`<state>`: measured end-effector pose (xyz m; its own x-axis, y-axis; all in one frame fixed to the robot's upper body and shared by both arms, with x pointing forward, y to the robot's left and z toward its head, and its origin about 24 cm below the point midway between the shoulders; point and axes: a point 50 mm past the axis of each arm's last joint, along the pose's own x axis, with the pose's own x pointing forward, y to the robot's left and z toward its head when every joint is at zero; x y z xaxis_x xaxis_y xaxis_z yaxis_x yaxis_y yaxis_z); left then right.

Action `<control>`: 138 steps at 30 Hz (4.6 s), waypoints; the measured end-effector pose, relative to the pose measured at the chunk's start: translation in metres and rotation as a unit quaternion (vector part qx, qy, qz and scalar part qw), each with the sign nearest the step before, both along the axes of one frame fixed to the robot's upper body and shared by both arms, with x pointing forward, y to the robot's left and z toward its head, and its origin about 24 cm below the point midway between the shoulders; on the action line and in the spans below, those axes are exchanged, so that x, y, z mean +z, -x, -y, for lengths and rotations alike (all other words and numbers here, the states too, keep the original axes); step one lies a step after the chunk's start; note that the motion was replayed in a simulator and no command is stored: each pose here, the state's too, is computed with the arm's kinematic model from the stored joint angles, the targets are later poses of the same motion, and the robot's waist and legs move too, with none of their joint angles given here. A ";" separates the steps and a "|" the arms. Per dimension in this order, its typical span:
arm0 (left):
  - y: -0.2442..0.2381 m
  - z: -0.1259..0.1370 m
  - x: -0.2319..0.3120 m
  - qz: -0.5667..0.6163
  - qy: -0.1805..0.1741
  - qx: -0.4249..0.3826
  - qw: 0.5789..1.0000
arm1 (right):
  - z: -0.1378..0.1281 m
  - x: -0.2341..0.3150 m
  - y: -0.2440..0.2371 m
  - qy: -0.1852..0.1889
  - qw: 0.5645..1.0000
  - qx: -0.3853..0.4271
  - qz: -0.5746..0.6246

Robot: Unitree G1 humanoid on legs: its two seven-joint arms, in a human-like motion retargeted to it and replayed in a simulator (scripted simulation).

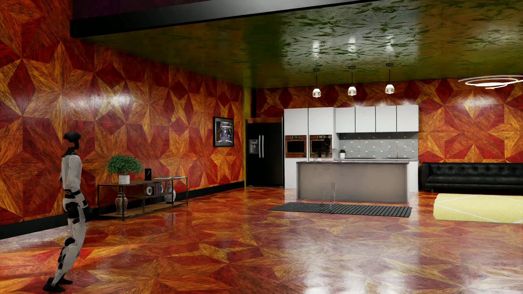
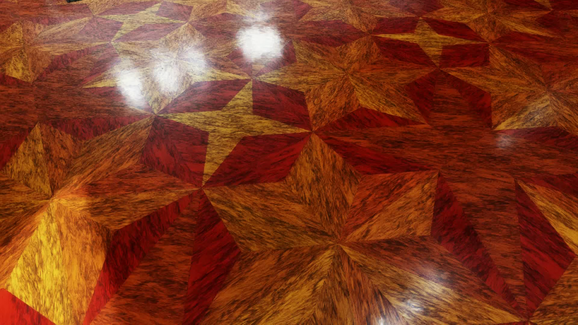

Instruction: Go to the counter

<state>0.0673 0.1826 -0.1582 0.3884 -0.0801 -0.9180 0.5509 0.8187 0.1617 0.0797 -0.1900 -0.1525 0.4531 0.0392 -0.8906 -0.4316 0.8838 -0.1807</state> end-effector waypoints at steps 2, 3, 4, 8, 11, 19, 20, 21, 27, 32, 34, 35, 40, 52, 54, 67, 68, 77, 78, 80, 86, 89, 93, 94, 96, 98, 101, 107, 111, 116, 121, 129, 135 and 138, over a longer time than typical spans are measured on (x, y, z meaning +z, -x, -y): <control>-0.002 0.005 0.000 0.004 0.007 -0.004 1.000 | 0.001 0.000 0.003 0.002 1.000 0.005 -0.004; -0.002 0.008 0.000 0.004 0.010 -0.010 1.000 | 0.003 -0.001 0.006 0.004 1.000 0.002 -0.008; 0.000 0.009 0.000 0.001 0.011 -0.015 1.000 | 0.005 -0.002 0.012 0.006 1.000 -0.004 -0.015; -0.009 0.004 0.007 0.023 0.007 -0.046 0.999 | 0.007 -0.006 0.035 0.011 0.999 -0.001 -0.049; -0.027 0.003 0.009 0.042 0.003 -0.044 0.998 | 0.015 -0.007 0.057 0.024 0.997 -0.003 -0.079; -0.036 0.000 0.008 0.041 -0.009 -0.054 0.998 | 0.033 -0.012 0.094 0.056 0.987 -0.015 -0.149; -0.025 0.001 0.004 0.022 -0.011 -0.053 0.998 | 0.034 -0.011 0.095 0.058 0.987 -0.014 -0.151; -0.012 0.002 0.001 0.005 -0.011 -0.062 0.998 | 0.033 -0.012 0.095 0.058 0.986 -0.008 -0.153; 0.035 -0.005 -0.005 -0.051 -0.013 -0.030 0.998 | 0.017 -0.008 0.047 0.030 0.997 0.003 -0.075; 0.059 -0.010 -0.003 -0.072 -0.014 -0.023 0.997 | 0.020 0.011 -0.015 0.025 0.999 0.021 0.031; 0.068 -0.010 -0.004 -0.086 -0.016 -0.029 0.996 | 0.025 0.016 -0.030 0.030 0.998 0.015 0.051; 0.072 -0.012 -0.004 -0.091 -0.017 -0.030 0.995 | 0.028 0.017 -0.031 0.032 0.998 0.005 0.053; 0.057 -0.013 -0.005 -0.078 -0.023 -0.031 0.996 | 0.019 -0.002 0.018 0.028 0.999 0.005 -0.029; -0.061 -0.025 0.028 0.109 -0.012 0.018 0.994 | 0.032 -0.010 0.091 0.054 0.989 -0.005 -0.141; -0.031 -0.017 0.014 0.059 -0.007 0.026 0.998 | 0.035 -0.011 0.097 0.058 0.986 -0.020 -0.153; 0.091 -0.021 -0.005 -0.127 -0.036 -0.037 0.991 | 0.046 0.006 0.023 0.049 0.997 -0.050 -0.014; 0.088 -0.022 -0.005 -0.122 -0.037 -0.039 0.991 | 0.045 0.003 0.032 0.051 0.997 -0.046 -0.034; -0.022 -0.032 0.014 0.043 -0.033 -0.004 0.999 | 0.055 -0.001 0.101 0.073 0.987 -0.048 -0.133; -0.026 -0.032 0.017 0.056 -0.027 0.015 0.998 | 0.058 -0.001 0.107 0.078 0.985 -0.057 -0.142; -0.013 -0.020 0.009 0.029 -0.018 0.005 0.999 | 0.059 -0.003 0.113 0.085 0.982 -0.053 -0.162; 0.044 -0.006 -0.005 -0.060 -0.012 -0.019 0.998 | 0.030 -0.003 0.077 0.037 0.995 -0.023 -0.094; 0.081 -0.020 -0.005 -0.109 -0.032 -0.013 0.993 | 0.036 0.007 0.043 0.040 0.999 0.001 -0.035; 0.139 -0.037 -0.001 -0.199 -0.066 -0.024 0.977 | 0.045 0.006 0.033 0.053 0.998 -0.016 -0.029; 0.140 -0.038 -0.001 -0.207 -0.070 -0.038 0.975 | 0.045 0.003 0.042 0.055 0.997 -0.023 -0.046; 0.123 -0.037 -0.004 -0.182 -0.068 -0.026 0.981 | 0.042 -0.001 0.052 0.056 0.996 -0.012 -0.071; 0.085 -0.030 -0.006 -0.124 -0.052 -0.021 0.991 | 0.037 -0.004 0.062 0.052 0.995 -0.003 -0.087; 0.007 -0.022 0.008 0.011 -0.017 0.005 1.000 | 0.032 -0.004 0.076 0.045 0.994 0.001 -0.102; -0.100 -0.016 0.057 0.201 0.018 0.017 0.979 | 0.035 -0.003 0.093 0.047 0.992 -0.020 -0.119; -0.045 -0.011 0.022 0.094 0.011 0.031 0.995 | 0.044 -0.008 0.110 0.071 0.983 -0.021 -0.170; 0.049 -0.017 -0.005 -0.072 -0.030 -0.024 0.997 | 0.030 -0.004 0.050 0.041 0.997 -0.006 -0.071; 0.118 -0.026 -0.003 -0.164 -0.046 -0.013 0.985 | 0.031 0.026 -0.038 0.027 0.996 -0.001 0.083; 0.083 -0.027 -0.008 -0.127 -0.050 -0.001 0.991 | 0.025 -0.003 0.031 0.033 0.998 -0.018 -0.044; -0.070 -0.025 0.035 0.133 -0.006 0.021 0.991 | 0.033 -0.006 0.101 0.048 0.989 -0.018 -0.139; -0.109 -0.030 0.057 0.199 -0.004 0.026 0.980 | 0.032 -0.007 0.123 0.052 0.983 -0.020 -0.175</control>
<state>0.1759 0.2122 -0.1011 0.7187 -0.0437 -0.6939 0.4010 0.8414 0.3623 -0.0430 -0.2221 -0.1599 0.1170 -0.0719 -0.9905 -0.4495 0.8855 -0.1174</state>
